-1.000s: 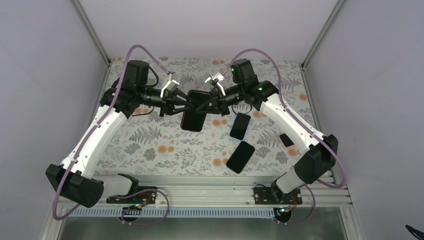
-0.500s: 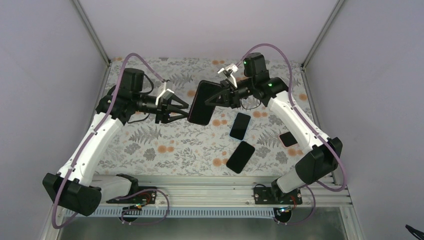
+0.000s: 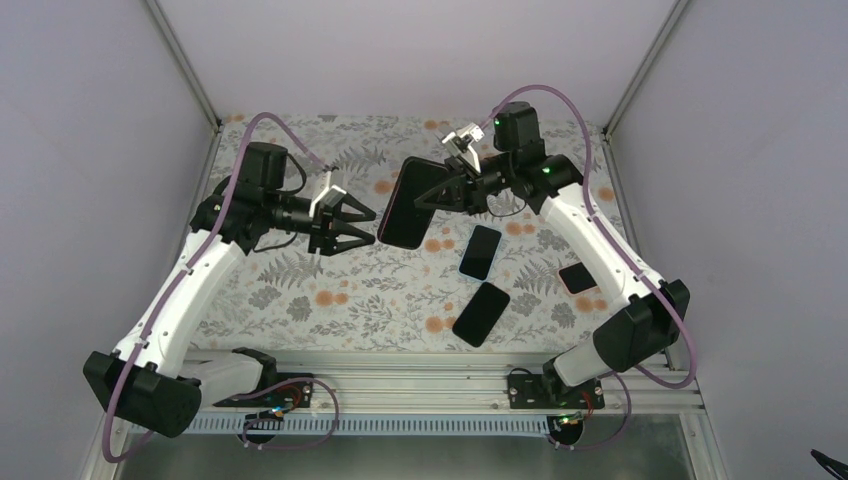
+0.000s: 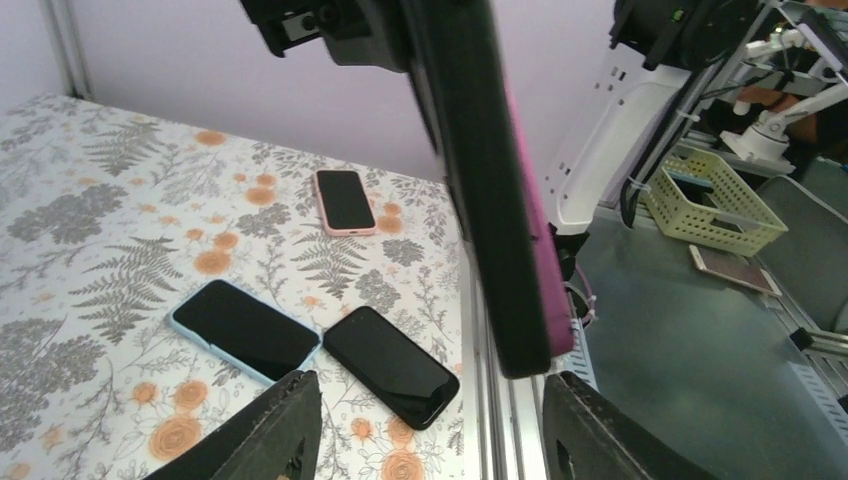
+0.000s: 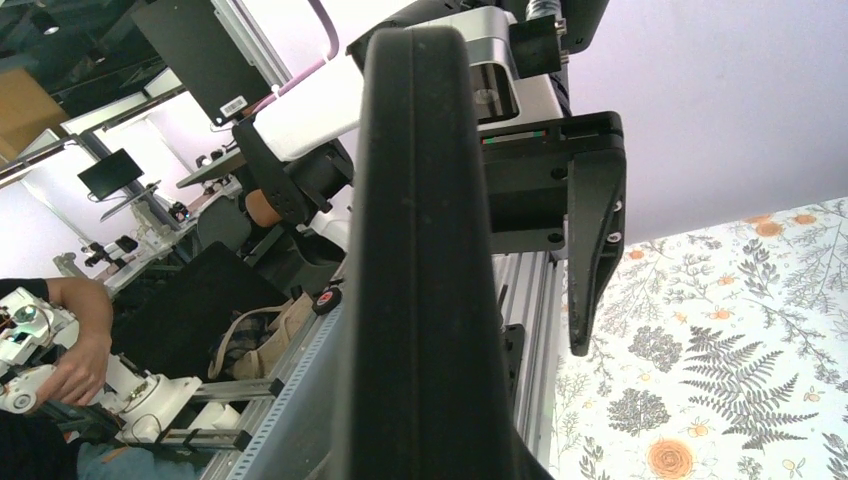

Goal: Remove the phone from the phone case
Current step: Remove the phone case from the phone.

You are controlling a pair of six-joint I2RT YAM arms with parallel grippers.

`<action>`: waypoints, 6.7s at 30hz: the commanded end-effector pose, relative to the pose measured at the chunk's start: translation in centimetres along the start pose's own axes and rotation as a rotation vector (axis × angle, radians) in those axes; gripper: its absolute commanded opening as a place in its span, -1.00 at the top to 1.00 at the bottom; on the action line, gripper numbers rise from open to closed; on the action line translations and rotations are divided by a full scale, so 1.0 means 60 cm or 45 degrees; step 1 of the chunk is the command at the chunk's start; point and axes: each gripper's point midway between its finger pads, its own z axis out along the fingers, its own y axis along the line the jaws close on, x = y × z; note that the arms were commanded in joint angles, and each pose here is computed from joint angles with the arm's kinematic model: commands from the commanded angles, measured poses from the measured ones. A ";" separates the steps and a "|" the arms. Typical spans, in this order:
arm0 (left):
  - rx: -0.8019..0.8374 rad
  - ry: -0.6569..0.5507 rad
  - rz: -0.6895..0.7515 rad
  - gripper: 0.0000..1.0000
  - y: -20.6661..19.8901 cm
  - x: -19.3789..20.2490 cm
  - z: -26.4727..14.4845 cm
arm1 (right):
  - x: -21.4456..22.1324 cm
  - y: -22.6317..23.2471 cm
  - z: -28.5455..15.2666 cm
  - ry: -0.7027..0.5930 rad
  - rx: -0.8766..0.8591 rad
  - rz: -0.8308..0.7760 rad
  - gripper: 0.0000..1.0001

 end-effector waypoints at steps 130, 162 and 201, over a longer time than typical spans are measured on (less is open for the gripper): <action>0.115 -0.065 -0.155 -0.49 0.009 0.011 0.015 | -0.004 0.059 0.009 -0.001 -0.188 -0.094 0.92; -0.432 0.060 -0.243 -0.28 0.155 0.049 0.002 | 0.007 0.075 0.015 0.004 -0.239 -0.106 0.92; 0.129 -0.042 0.026 0.04 0.009 -0.087 0.089 | 0.097 0.015 0.102 0.172 -0.120 -0.057 0.93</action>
